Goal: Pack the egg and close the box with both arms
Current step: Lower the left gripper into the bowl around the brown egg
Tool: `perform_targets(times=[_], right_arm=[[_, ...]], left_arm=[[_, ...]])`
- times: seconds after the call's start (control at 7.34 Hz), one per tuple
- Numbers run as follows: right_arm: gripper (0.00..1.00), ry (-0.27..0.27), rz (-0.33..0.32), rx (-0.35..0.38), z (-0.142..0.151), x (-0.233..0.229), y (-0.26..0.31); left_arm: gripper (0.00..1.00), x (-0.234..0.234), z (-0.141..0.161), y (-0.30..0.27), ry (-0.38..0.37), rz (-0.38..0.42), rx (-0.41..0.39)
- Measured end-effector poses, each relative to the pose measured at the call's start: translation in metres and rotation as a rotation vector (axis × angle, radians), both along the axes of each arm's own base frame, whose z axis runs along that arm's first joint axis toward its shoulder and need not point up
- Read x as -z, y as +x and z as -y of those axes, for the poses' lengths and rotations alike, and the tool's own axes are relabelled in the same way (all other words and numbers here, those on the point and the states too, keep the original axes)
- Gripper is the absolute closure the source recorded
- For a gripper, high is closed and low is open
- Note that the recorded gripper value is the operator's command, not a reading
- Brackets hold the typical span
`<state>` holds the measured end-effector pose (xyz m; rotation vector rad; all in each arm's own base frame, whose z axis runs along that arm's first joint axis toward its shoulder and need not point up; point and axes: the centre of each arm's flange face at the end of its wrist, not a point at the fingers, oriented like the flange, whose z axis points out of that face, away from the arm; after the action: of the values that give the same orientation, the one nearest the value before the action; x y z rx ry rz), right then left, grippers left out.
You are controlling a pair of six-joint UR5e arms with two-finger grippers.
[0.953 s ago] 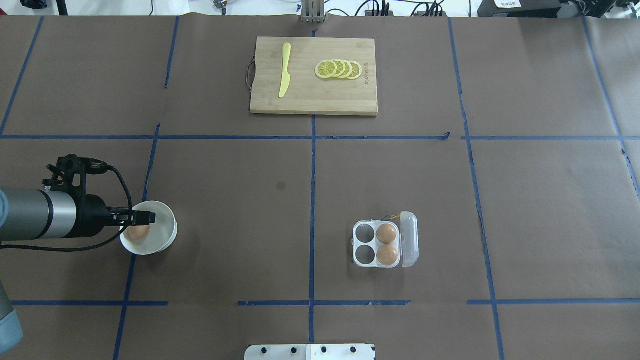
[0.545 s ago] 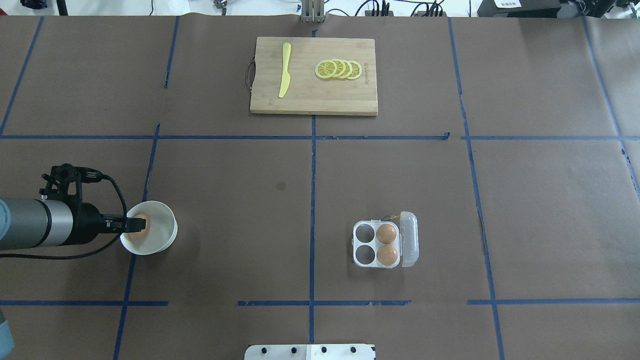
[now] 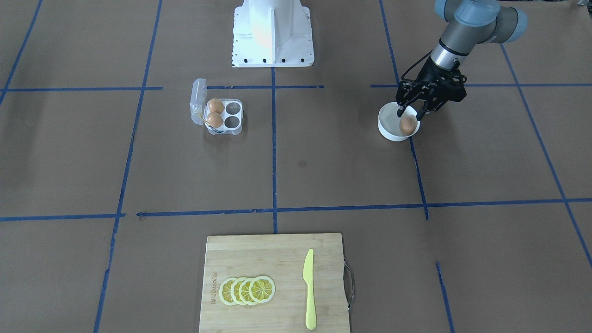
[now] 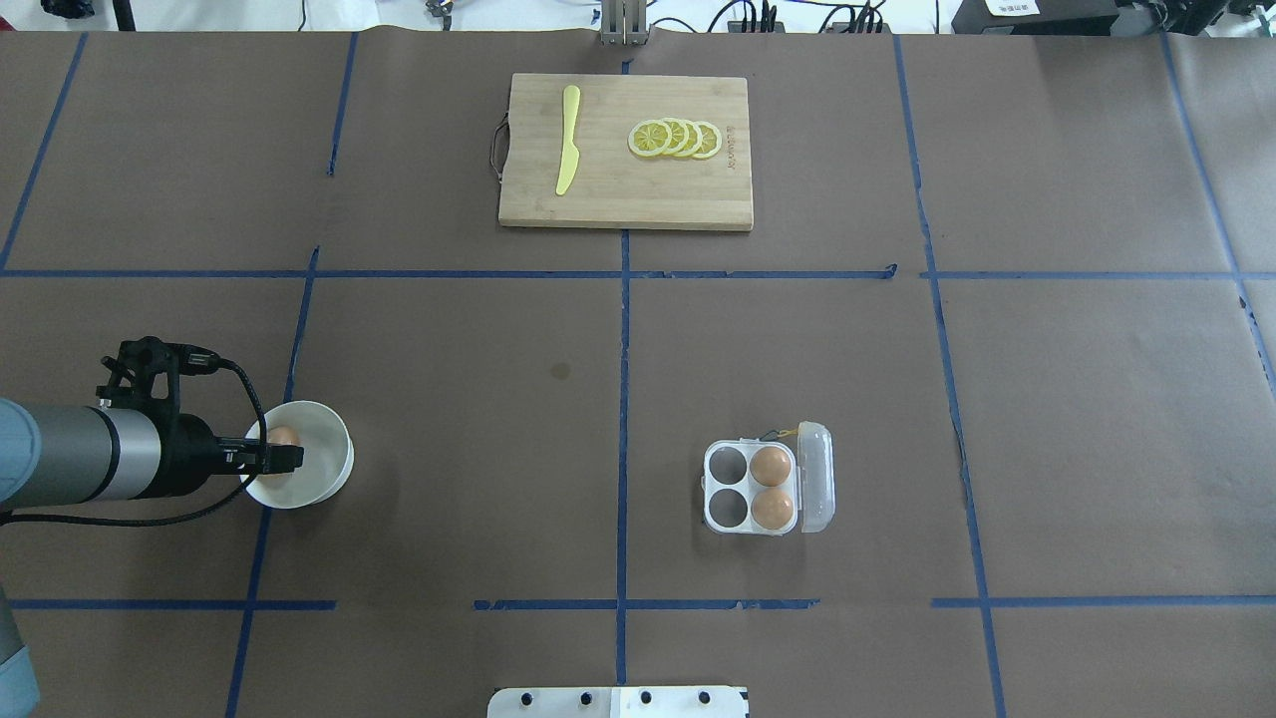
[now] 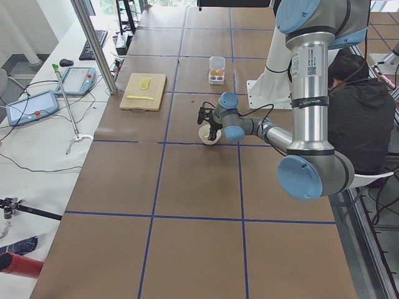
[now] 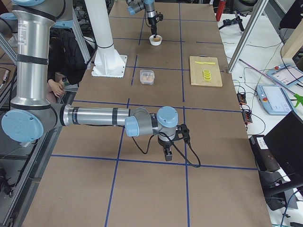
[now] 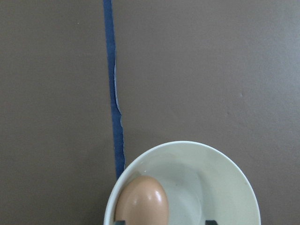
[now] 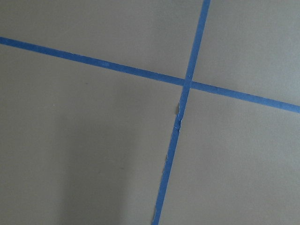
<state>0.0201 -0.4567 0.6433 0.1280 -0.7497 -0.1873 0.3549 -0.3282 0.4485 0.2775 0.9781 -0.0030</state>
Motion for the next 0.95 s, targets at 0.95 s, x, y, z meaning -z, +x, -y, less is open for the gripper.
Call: perform_targets(times=[0.95], right_arm=[[0.0, -0.01, -0.003, 0.002, 0.0, -0.007, 0.0]], left_arm=[[0.23, -0.002, 0.0, 0.033, 0.009, 0.007, -0.021]])
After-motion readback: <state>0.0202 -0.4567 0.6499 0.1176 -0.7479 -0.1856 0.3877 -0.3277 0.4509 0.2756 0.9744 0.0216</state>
